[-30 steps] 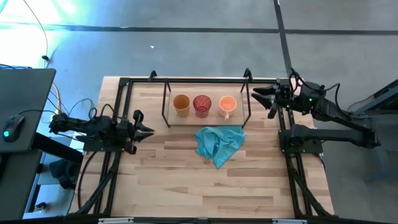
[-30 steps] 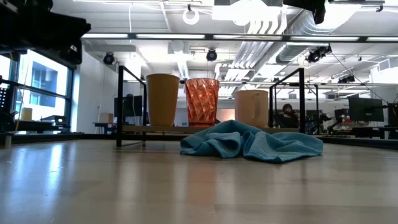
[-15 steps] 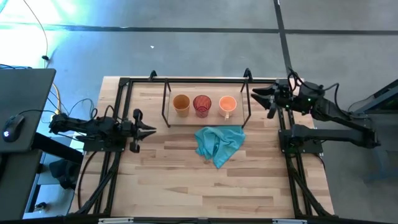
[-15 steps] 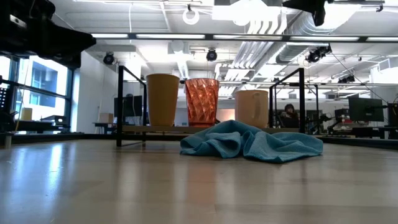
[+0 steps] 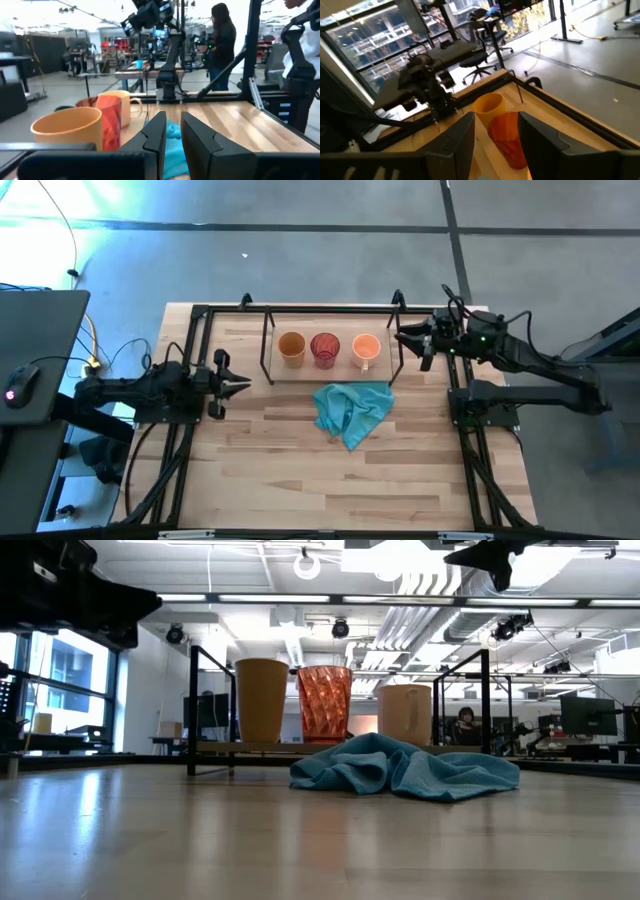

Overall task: Stack small to large cups/mugs on shelf
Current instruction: Return to Home Position

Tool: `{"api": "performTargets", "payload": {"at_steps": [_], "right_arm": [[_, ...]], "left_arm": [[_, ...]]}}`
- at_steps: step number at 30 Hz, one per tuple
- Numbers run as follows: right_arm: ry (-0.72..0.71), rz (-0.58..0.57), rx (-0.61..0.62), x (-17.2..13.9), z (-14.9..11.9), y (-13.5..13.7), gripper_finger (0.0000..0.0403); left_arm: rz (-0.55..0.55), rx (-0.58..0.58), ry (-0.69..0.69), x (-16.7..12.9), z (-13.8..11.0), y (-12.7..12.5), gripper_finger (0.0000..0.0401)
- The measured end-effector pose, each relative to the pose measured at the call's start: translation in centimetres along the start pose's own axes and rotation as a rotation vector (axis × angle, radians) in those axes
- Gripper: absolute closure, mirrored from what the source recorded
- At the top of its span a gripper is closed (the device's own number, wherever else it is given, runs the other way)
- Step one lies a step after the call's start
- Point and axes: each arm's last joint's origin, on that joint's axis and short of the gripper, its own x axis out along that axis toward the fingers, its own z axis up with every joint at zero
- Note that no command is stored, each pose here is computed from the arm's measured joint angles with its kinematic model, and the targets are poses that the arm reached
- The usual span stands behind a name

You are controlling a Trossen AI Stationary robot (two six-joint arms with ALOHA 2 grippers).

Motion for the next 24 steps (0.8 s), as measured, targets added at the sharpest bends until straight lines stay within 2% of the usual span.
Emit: {"api": "performTargets", "payload": {"at_steps": [6,17,24], "right_arm": [[-0.084,0.054,-0.012,0.10,0.86,0.37,0.0263],[-0.093,0.058,-0.009,-0.10,0.95,0.41,0.0263],[-0.094,0.053,-0.026,-0.73,0.94,0.39,0.0263]], "left_arm": [[-0.035,-0.061,-0.002,-0.03,0.00,0.50,0.0355],[0.079,-0.024,0.020,-0.05,-0.21,0.90,0.0355],[0.076,-0.024,0.083,-0.08,-0.82,0.87,0.0355]]}}
